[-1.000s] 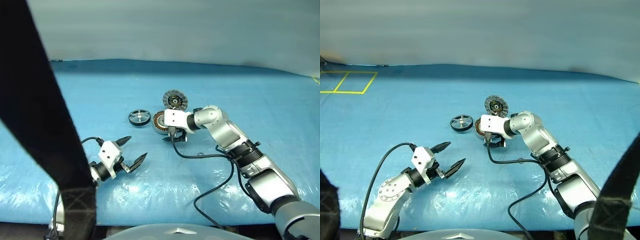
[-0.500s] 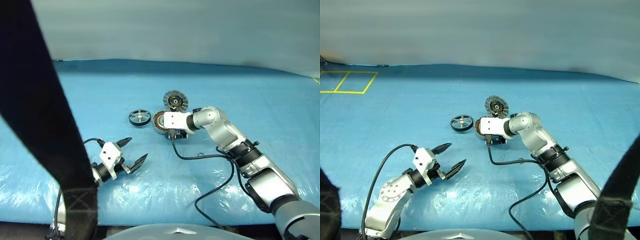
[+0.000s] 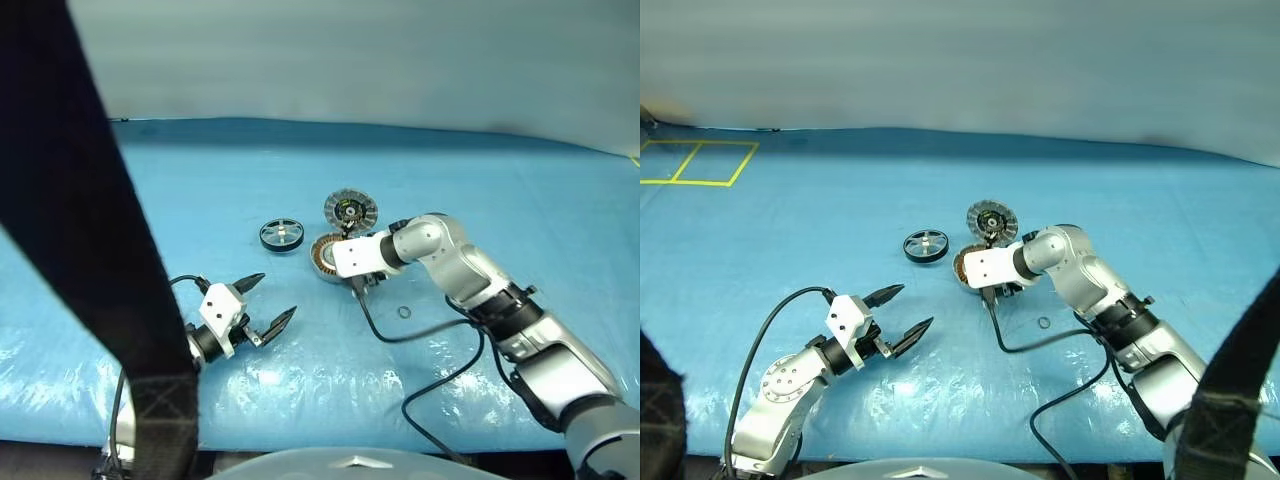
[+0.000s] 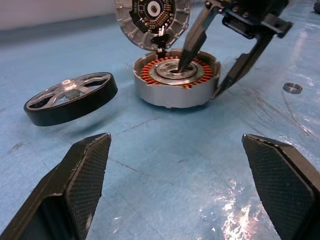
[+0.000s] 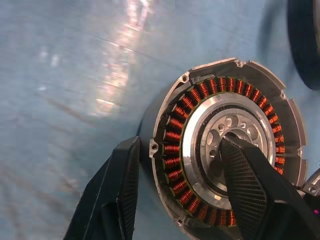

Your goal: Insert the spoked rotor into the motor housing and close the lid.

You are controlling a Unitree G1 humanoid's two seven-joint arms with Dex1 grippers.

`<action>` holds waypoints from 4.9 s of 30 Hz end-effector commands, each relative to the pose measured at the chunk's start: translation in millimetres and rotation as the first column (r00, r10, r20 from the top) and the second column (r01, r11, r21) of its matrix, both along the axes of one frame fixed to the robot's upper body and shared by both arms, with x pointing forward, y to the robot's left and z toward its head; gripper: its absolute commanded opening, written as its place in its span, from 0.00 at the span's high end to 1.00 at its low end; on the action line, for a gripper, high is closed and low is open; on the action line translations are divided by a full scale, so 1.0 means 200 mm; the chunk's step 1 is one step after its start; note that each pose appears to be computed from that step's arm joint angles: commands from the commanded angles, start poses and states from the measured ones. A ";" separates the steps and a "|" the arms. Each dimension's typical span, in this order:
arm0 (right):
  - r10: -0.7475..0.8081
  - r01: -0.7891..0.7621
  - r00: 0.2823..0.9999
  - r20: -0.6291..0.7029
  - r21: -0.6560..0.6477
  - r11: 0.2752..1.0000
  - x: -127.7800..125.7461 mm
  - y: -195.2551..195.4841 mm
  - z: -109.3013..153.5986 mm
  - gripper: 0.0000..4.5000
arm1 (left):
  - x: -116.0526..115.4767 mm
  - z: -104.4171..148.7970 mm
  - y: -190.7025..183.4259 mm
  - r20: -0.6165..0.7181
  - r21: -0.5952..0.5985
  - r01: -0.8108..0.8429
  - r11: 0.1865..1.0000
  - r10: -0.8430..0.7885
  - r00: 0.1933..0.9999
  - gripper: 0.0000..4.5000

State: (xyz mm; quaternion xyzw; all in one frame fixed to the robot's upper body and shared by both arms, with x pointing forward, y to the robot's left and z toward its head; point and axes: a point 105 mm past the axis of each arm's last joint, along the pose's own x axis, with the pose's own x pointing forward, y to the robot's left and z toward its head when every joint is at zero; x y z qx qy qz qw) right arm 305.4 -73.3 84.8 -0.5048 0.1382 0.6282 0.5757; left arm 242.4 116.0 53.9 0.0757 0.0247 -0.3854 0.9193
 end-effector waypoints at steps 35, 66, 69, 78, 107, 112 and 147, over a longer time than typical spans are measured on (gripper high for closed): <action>0.132 -0.092 0.983 -0.125 0.286 0.954 -0.48 0.05 0.12 0.04 | -0.01 0.06 -0.06 0.013 0.003 0.055 0.999 -0.055 0.998 0.00; -0.791 0.860 0.437 -0.429 0.457 0.227 -0.37 -0.57 -0.30 0.04 | 0.00 0.06 -0.09 -0.006 0.033 0.137 0.990 -0.137 0.991 0.00; -0.786 0.864 0.441 -0.434 0.441 0.241 -0.38 -0.56 -0.32 0.04 | 0.00 0.07 -0.09 -0.004 0.033 0.137 0.990 -0.137 0.991 0.00; -0.811 0.890 0.403 -0.423 0.388 0.240 -0.40 -0.64 -0.37 0.31 | -0.01 0.07 -0.09 -0.004 0.031 0.128 0.991 -0.128 0.992 0.00; -0.428 0.591 0.806 -0.409 0.530 0.608 -0.43 -0.10 0.02 0.81 | 0.00 0.09 -0.09 -0.002 0.011 0.117 0.993 -0.117 0.993 0.00; -0.410 0.544 0.839 -0.358 0.532 0.649 -0.37 -0.03 -0.02 0.81 | -0.01 0.09 -0.10 0.000 0.016 0.124 0.992 -0.124 0.992 0.00; -0.326 0.496 0.866 -0.380 0.569 0.656 -0.32 0.09 -0.03 0.81 | -0.10 0.07 -0.05 -0.022 0.044 0.240 0.970 -0.239 0.971 0.00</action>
